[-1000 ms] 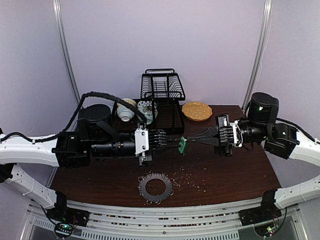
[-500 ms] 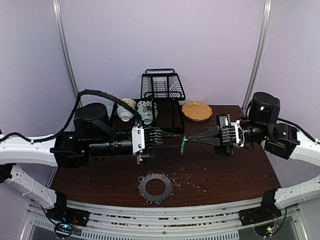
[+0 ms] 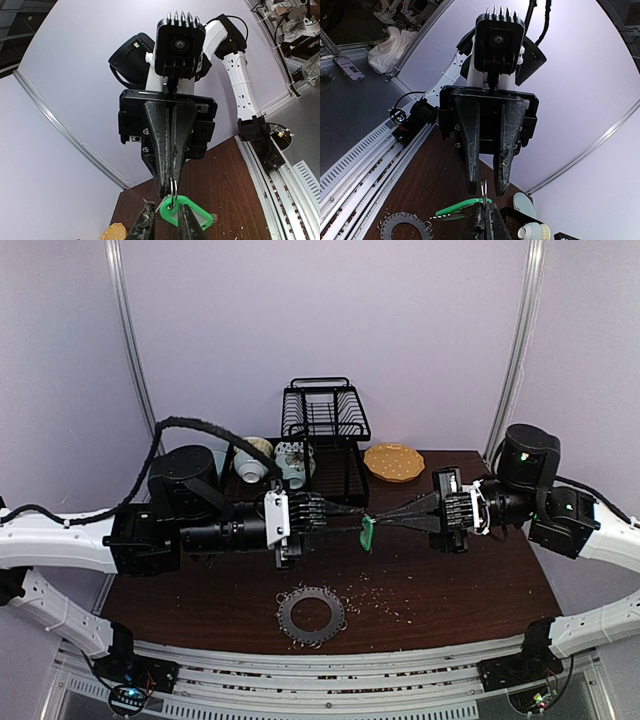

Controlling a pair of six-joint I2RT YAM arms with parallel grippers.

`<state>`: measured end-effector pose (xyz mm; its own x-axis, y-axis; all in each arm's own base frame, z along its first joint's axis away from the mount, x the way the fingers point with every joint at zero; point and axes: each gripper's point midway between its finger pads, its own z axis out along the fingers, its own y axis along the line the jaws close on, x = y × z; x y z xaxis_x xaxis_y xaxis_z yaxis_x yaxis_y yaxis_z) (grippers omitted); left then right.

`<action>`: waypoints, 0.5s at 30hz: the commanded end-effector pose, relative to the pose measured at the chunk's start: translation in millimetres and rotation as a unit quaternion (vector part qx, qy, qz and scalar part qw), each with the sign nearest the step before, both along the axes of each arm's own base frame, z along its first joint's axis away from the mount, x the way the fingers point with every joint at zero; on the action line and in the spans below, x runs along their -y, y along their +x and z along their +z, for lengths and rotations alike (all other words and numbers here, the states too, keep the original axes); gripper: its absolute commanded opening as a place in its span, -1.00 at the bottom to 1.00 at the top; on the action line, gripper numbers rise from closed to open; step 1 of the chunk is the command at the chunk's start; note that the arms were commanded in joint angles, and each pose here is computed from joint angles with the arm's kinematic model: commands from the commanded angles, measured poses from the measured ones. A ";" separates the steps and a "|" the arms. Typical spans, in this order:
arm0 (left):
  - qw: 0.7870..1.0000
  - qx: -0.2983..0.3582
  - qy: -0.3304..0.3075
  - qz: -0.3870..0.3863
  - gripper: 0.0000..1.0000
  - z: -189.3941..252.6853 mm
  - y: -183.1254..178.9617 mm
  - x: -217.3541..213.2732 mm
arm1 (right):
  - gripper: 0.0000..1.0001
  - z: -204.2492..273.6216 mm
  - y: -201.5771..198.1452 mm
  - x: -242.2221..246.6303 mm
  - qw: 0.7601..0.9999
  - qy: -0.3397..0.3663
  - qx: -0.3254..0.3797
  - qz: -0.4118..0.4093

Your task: Put the keys on the keyring

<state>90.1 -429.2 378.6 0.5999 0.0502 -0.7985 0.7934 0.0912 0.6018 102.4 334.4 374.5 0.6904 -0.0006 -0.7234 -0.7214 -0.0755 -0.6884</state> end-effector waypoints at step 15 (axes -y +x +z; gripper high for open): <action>1.000 0.018 -0.012 -0.008 -0.74 4.1 -1.1 5.2 | -1.00 10.7 -4.5 2.7 1.000 0.018 0.006 0.009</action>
<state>88.7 -432.7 376.1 0.6144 0.0442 -0.7878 0.7839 0.0794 0.6158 101.6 334.3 374.7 0.6905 0.0031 -0.7233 -0.7209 -0.0782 -0.6886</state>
